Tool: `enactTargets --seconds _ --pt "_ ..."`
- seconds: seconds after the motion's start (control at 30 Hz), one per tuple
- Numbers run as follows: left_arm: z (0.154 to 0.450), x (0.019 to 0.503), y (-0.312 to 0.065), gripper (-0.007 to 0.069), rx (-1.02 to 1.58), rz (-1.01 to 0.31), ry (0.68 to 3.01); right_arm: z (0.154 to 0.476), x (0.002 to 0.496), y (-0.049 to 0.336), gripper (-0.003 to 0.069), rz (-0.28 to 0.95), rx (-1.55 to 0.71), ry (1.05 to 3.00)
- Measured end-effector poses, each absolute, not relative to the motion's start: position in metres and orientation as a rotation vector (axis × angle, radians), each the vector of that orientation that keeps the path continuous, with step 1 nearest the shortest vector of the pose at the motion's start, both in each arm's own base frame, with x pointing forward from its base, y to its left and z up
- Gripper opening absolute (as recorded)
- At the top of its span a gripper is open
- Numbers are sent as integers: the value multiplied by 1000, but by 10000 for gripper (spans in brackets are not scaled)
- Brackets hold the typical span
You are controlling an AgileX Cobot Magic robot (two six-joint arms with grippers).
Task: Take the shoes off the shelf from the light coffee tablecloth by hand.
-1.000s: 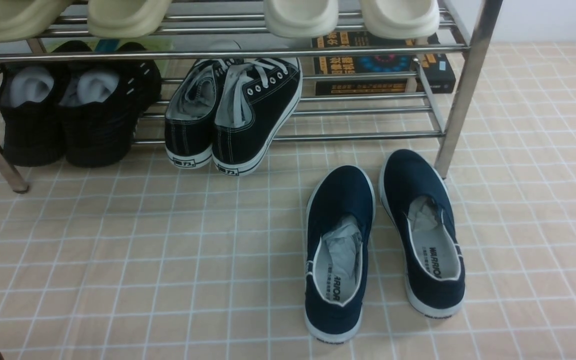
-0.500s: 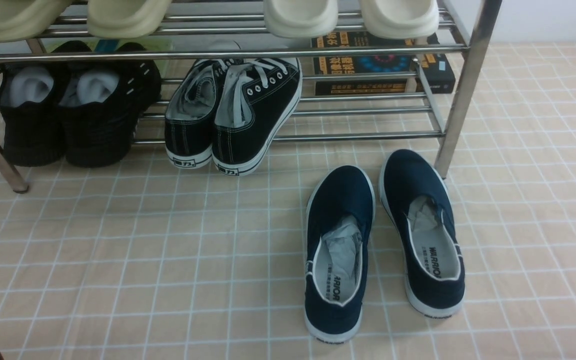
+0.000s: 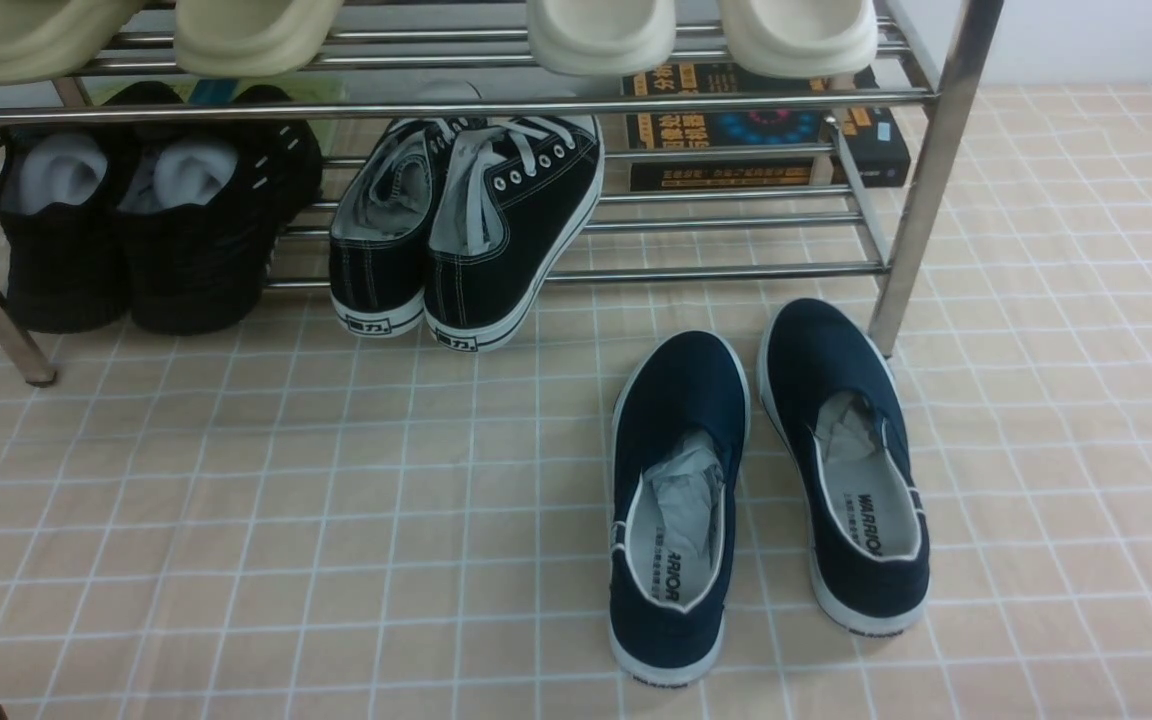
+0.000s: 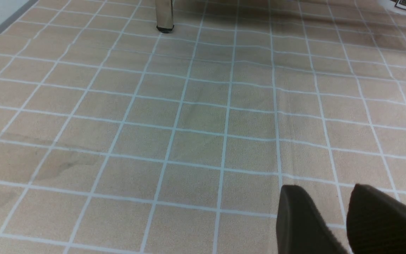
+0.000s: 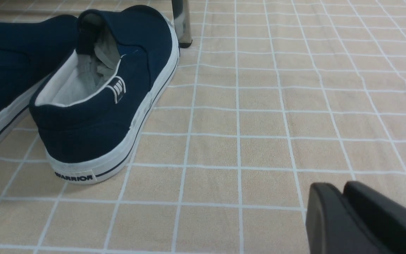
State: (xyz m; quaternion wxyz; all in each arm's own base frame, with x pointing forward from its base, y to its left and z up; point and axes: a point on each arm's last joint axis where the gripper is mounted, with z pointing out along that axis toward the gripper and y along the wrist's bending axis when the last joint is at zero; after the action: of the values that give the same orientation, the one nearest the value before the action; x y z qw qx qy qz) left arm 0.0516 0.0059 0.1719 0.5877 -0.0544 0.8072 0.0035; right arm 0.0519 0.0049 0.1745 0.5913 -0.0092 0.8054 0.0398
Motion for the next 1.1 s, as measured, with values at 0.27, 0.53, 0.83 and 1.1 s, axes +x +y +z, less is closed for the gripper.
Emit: enactTargets --seconds 0.27,0.53,0.83,1.1 --pt "172 52 6 240 -127 8 1881 174 52 5 84 93 -21 1874" --pt "172 52 6 240 -127 8 1881 174 52 5 95 93 -21 1874" --pt "172 52 6 240 -127 8 1881 174 52 5 106 93 -21 1874" --pt "172 52 6 240 -127 8 1881 174 52 5 116 93 -21 1874"
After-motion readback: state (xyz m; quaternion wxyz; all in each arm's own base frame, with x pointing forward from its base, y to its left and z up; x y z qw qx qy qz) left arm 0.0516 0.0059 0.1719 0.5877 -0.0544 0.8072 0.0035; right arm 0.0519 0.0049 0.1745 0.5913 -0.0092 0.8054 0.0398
